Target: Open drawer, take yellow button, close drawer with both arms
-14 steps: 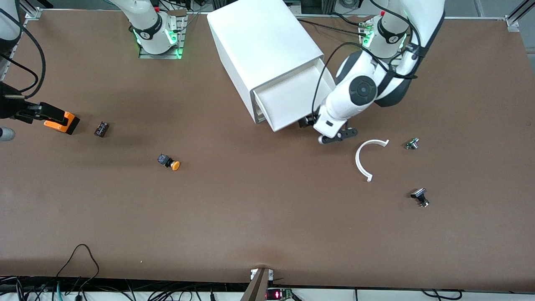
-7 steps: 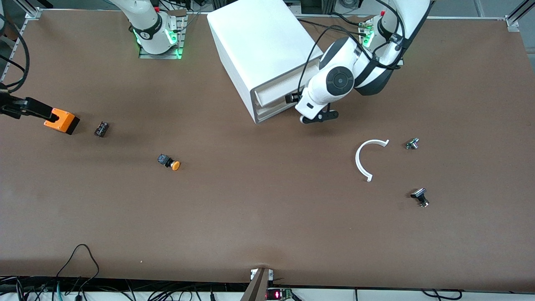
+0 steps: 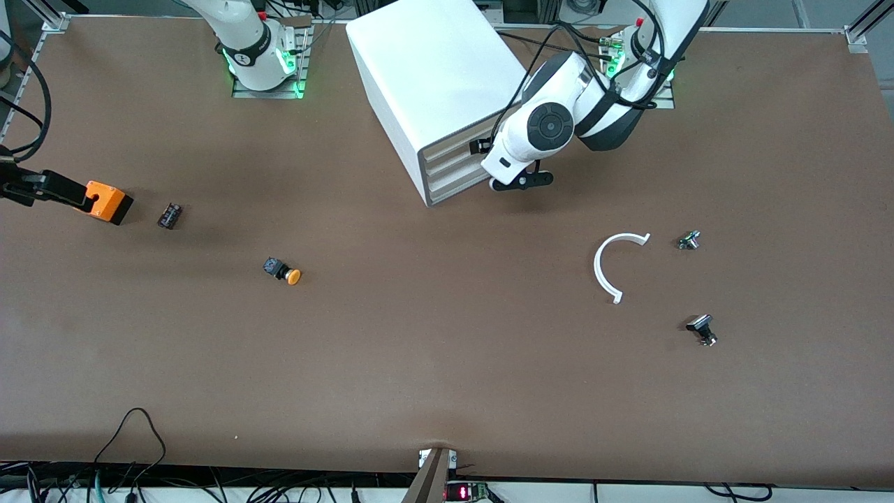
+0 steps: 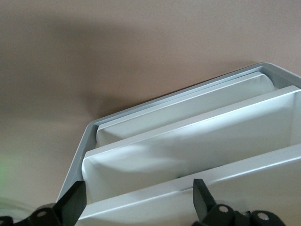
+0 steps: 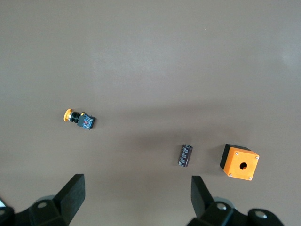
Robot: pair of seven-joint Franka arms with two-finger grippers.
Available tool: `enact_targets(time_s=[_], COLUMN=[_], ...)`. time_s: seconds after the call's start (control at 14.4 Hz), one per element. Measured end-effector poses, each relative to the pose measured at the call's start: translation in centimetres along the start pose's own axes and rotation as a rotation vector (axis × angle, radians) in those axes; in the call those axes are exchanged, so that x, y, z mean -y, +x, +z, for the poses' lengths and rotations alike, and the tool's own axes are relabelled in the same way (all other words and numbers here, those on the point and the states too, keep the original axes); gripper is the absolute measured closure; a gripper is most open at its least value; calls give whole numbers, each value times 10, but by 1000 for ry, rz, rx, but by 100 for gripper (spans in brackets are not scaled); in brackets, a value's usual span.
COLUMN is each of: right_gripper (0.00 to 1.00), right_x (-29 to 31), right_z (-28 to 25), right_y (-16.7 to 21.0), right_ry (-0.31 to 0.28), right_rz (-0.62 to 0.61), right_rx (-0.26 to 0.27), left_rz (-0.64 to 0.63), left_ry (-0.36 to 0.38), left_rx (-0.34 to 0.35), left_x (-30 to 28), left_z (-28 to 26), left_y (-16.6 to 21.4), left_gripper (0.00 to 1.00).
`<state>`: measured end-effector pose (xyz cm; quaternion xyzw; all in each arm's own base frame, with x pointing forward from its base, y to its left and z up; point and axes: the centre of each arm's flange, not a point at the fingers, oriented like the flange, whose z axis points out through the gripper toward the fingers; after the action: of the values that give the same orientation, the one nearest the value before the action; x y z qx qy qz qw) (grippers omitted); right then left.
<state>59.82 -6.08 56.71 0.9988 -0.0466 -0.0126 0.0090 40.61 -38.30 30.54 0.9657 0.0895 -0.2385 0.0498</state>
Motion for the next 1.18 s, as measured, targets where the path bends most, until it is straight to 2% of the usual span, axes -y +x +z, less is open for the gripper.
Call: enact_targets(time_s=[0.28,0.42,0.7,0.9,1.04,1.18], right_gripper=[0,0,0,0,0,0], right_x=[4,4,5,5,5,7], right_z=[15,18,20,20,20,20], right_y=[9,10,11,11,11,11], right_ry=[-6,-8,-8,-9,-9,-8], right_rz=[-3,-3,-4,-5,-5,-8], right_rx=[8,10,12,11,11,15], left_rz=[-5,-14,63,77,134,175], left_ry=[-6,-42,-143,-190,-188,-121], left_rx=[-11,-43,-165,-277,-317,-325], left_x=[5,25,111,179,224,260], left_z=[-10,-35,-118,-179,-217,-248], left_y=[2,20,88,119,126,120], left_gripper=[0,0,0,0,0,0])
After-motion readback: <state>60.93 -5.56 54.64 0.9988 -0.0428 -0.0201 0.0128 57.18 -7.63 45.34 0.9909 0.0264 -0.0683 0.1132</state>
